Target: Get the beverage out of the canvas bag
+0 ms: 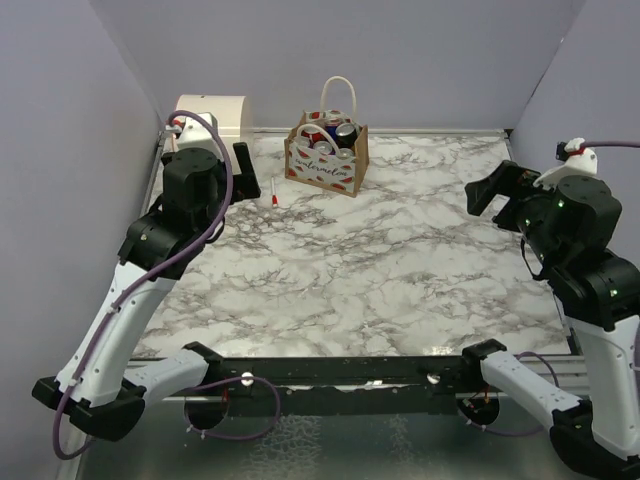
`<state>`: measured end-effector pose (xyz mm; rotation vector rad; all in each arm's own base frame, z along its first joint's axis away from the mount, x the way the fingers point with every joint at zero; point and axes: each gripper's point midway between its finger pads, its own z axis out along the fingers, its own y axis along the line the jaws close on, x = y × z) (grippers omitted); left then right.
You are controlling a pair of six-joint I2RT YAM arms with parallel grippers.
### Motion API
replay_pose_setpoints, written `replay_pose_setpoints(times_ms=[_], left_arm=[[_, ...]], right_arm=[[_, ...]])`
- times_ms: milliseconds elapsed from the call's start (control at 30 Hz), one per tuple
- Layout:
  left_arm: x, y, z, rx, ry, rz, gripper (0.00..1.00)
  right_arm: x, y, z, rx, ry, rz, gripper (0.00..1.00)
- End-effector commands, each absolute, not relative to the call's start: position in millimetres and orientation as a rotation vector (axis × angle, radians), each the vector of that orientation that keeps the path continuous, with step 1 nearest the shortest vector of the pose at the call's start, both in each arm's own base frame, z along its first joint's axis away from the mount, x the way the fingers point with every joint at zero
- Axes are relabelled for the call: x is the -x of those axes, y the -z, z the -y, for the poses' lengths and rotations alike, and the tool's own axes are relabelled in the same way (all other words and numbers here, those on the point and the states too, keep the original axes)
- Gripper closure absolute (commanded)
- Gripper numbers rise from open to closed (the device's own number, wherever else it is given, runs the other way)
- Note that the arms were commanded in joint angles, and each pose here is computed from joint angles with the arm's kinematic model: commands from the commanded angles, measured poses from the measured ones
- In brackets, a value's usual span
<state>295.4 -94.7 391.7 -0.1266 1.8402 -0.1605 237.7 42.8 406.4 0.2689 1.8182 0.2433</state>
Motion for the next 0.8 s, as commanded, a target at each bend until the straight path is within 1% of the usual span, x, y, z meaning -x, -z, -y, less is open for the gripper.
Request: replay_pose_setpoints(times_ms=[0, 233, 400, 500, 633, 767], left_arm=[[-305, -373, 78, 0.213, 0.150, -1.826, 0.03], [-322, -315, 51, 0.328, 0.113, -1.881, 0.02], [-330, -290, 44, 0.375, 0.156, -1.903, 0.02], [-335, -281, 45, 0.402, 0.208, -1.906, 0.02], [-344, -275, 52, 0.436, 0.302, -1.908, 0.02], [-356, -278, 66, 0.453, 0.413, -1.916, 0.03]], right_arm=[[-255, -392, -45, -0.263, -0.241, -1.832, 0.01], [-280, -347, -37, -0.292, -0.192, -1.914, 0.01], [-295, -321, -35, -0.285, -0.185, -1.945, 0.01], [-302, -309, -37, -0.264, -0.207, -1.953, 0.01], [-306, -298, -54, -0.202, -0.312, -1.971, 0.01], [-307, -285, -60, -0.257, -0.376, -2.008, 0.01]])
